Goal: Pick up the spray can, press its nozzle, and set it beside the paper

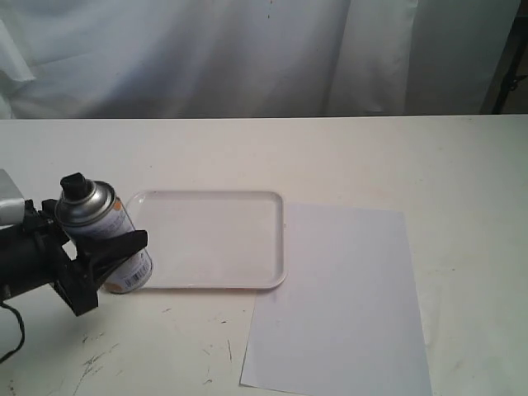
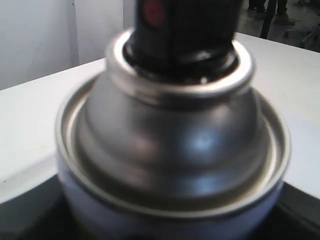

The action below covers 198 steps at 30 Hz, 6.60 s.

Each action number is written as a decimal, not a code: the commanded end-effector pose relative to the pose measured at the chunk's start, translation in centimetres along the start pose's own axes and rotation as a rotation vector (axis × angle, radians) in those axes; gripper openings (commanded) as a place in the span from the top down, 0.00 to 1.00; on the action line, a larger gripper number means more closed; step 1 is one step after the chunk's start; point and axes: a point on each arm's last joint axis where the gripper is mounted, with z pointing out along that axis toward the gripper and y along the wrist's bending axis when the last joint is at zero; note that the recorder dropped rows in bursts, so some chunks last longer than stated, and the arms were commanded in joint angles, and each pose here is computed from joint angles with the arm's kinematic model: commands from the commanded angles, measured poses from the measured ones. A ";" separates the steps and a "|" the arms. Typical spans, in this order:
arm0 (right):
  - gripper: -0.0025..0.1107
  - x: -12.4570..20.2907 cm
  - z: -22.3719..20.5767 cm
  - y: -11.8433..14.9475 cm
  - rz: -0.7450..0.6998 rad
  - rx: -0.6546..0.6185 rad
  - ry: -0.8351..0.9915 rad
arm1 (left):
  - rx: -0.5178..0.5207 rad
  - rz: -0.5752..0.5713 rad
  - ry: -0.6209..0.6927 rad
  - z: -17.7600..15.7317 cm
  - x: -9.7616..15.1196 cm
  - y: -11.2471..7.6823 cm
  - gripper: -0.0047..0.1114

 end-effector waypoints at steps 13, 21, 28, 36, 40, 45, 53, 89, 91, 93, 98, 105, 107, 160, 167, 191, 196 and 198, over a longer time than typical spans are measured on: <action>0.98 0.1 0.0 0.0 -0.003 -0.005 0.000 | -0.038 -0.256 0.034 0.0 -7.8 2.1 0.96; 0.98 0.1 0.0 0.0 -0.003 -0.005 0.000 | -0.112 -0.219 0.173 1.4 -10.8 3.1 0.96; 0.98 0.1 0.0 0.0 -0.003 -0.005 0.000 | -0.198 -0.064 0.225 4.6 -13.1 1.6 0.96; 0.98 0.1 0.0 0.0 -0.003 -0.005 0.000 | -0.143 -0.014 0.311 9.5 -11.6 0.6 0.96; 0.98 0.1 0.0 0.0 -0.003 -0.005 0.000 | -0.131 -0.017 0.328 10.5 -11.0 0.7 0.96; 0.98 0.1 0.0 0.0 -0.003 -0.005 0.000 | -0.120 0.008 0.357 11.2 -10.1 1.0 0.96; 0.98 0.1 0.0 0.0 -0.014 -0.001 -0.002 | -0.109 -0.005 0.360 11.3 -10.0 0.9 0.96; 0.98 -8.2 -3.1 0.7 0.134 -0.100 -0.592 | -0.196 0.548 0.475 16.3 -7.3 -7.9 0.96; 0.98 -9.7 -3.2 0.8 0.168 -0.103 -0.559 | -0.218 0.553 0.480 16.3 -7.2 -7.7 0.96; 0.98 -11.0 -2.7 0.9 0.206 -0.097 -0.482 | -0.218 0.555 0.481 16.3 -7.2 -7.7 0.96; 0.98 -13.7 0.2 1.1 0.262 -0.062 -0.270 | -0.176 0.568 0.481 16.4 -7.1 -8.0 0.96; 0.98 -14.0 6.3 1.2 0.322 -0.015 -0.013 | -0.113 0.607 0.482 16.5 -7.0 -8.4 0.96; 0.98 -13.3 7.7 1.2 0.313 -0.003 0.048 | -0.057 0.720 0.486 16.5 -6.9 -8.7 0.96; 0.98 -7.1 16.2 5.0 0.029 -0.132 0.333 | -0.030 0.821 0.539 20.5 -6.0 -11.2 0.96; 0.98 -7.1 16.2 5.0 0.033 -0.131 0.334 | -0.050 0.724 0.550 20.5 -5.9 -11.2 0.96; 0.98 -7.1 16.2 5.0 0.039 -0.129 0.336 | 0.267 0.803 0.817 21.6 -6.2 -12.7 0.96; 0.98 -7.1 16.2 5.0 0.039 -0.129 0.334 | 0.326 0.823 0.813 21.6 -5.9 -14.1 0.96; 0.98 -7.2 16.2 5.0 0.040 -0.130 0.327 | 0.334 0.827 0.812 21.6 -5.8 -14.6 0.96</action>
